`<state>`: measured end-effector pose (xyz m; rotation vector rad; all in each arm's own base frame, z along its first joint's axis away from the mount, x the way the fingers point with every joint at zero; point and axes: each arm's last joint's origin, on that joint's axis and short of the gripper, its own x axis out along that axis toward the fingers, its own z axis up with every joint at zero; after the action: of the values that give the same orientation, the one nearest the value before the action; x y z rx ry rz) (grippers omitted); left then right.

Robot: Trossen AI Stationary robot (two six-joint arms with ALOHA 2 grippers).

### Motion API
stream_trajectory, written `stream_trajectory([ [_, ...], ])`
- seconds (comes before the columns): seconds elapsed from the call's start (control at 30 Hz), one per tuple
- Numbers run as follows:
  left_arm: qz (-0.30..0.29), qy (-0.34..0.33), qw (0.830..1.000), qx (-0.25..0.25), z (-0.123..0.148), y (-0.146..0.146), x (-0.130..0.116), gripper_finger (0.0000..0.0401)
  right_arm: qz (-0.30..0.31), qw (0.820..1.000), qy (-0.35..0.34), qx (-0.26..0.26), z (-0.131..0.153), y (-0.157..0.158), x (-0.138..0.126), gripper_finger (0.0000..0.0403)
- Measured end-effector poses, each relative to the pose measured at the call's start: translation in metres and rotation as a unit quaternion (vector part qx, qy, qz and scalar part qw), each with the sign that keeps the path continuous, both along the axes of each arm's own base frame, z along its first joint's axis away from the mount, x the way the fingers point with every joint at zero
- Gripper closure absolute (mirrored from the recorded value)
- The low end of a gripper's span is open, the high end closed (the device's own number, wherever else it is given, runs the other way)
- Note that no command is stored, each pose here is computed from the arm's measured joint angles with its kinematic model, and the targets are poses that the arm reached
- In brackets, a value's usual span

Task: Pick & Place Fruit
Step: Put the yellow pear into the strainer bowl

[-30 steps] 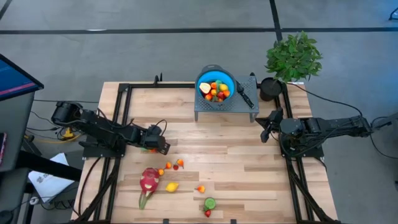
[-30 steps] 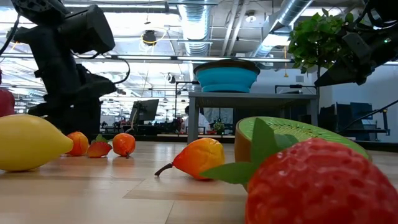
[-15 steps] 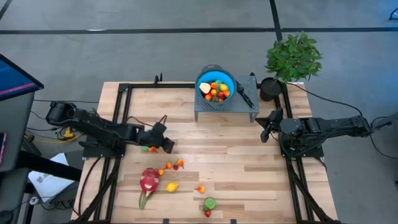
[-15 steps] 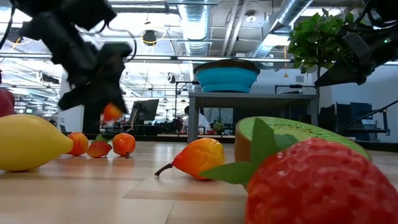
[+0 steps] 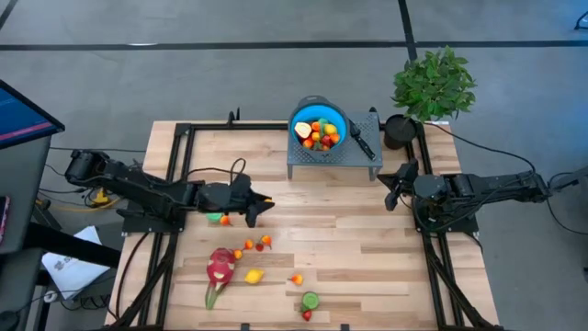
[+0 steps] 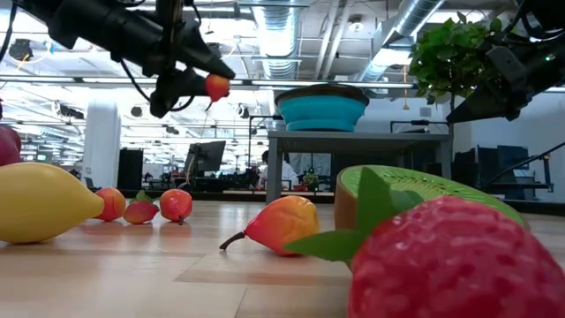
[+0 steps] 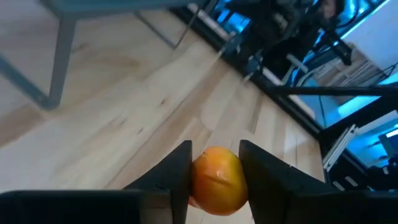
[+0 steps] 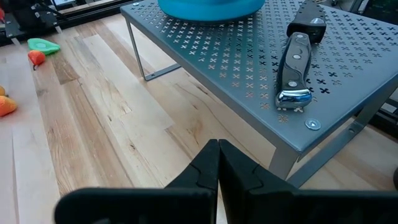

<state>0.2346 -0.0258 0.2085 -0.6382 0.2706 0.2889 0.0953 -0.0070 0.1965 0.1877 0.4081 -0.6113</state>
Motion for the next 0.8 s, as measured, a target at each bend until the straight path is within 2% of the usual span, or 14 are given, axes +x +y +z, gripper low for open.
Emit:
stream_trajectory([
  [0.33,0.014,-0.050,0.997,0.057,0.013,0.012,0.005,0.0284,0.000,1.000,0.000,0.000,0.000,0.000,0.000,0.0403],
  [0.8,0.045,-0.076,0.978,0.189,0.056,0.040,0.018,0.0286,0.000,1.000,0.000,0.000,0.000,0.000,0.000,0.0403],
])
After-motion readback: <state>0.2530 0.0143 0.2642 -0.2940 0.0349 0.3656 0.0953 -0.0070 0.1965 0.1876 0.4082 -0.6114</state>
